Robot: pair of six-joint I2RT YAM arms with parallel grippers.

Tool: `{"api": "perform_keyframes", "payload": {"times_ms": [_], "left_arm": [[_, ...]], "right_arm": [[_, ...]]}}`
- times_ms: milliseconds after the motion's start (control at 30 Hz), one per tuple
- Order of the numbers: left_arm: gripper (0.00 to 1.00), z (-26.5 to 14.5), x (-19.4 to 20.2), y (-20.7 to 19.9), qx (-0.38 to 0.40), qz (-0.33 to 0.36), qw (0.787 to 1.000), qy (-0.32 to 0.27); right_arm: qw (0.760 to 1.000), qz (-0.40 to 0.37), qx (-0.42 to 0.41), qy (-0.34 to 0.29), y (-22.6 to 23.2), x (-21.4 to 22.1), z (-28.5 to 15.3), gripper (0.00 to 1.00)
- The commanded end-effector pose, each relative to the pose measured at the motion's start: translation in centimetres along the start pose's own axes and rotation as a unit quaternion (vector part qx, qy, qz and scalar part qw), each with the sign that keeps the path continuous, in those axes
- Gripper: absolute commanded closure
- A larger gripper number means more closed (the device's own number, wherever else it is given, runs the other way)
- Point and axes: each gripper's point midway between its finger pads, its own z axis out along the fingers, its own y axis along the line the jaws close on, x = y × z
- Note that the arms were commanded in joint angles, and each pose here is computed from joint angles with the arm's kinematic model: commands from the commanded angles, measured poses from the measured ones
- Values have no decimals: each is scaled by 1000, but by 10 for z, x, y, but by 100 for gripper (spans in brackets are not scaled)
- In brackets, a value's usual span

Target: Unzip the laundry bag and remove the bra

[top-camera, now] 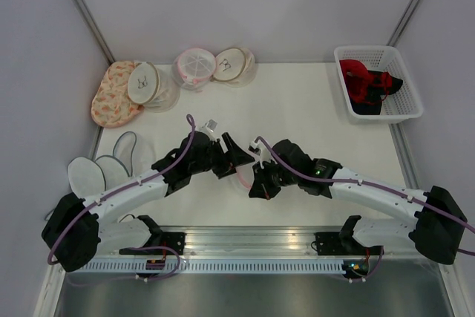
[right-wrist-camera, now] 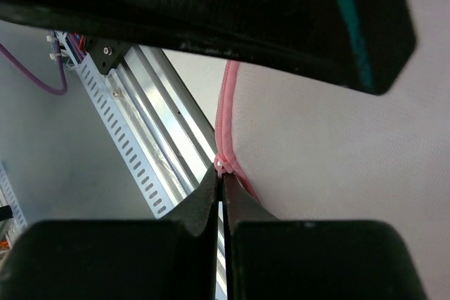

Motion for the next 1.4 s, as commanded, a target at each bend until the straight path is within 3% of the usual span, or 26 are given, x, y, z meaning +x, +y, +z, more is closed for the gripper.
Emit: {"api": "perform_keyframes", "payload": {"times_ms": [0,33,67,133,433,533,733,800,900,1000,1067,1167,1200,1267,1367], "left_arm": [[31,0,0,-29,55,18,998,9],[44,0,4,-28,55,19,998,21],[74,1,6,-26,53,20,998,24],[98,1,6,-17,39,16,999,21],[98,-26,-20,3,-13,35,998,-57],[98,-30,-26,6,-16,37,997,-60],[98,-28,-17,10,-14,47,998,-26],[98,-27,-11,12,-14,52,999,-10],[98,-29,-7,14,-15,54,998,-1],[98,-32,-5,12,-11,57,998,3],[98,-34,-6,10,-8,58,998,1],[98,-37,-7,5,2,59,998,-4],[98,-39,-7,4,4,58,998,-5],[96,-39,-8,2,10,59,998,-8],[71,-37,-9,-2,22,58,998,-14]], "right_arm": [[1000,-17,-17,-17,11,-13,-1,100],[1000,-17,-14,-19,10,-16,-2,100],[1000,-15,-9,-17,9,-15,-2,100],[1000,-15,11,-22,5,-19,-5,100],[992,17,117,33,-29,20,-34,100],[977,33,200,63,-59,43,-48,100],[924,55,379,8,-114,18,-77,100],[882,61,466,-35,-139,-8,-100,100],[840,64,532,-82,-155,-39,-118,100],[822,59,558,-102,-167,-60,-120,100],[821,54,559,-100,-170,-67,-116,100],[842,50,532,-75,-167,-61,-101,80],[850,51,518,-75,-164,-61,-97,62],[866,56,492,-73,-157,-54,-95,53],[861,64,500,-73,-154,-46,-110,39]]}}
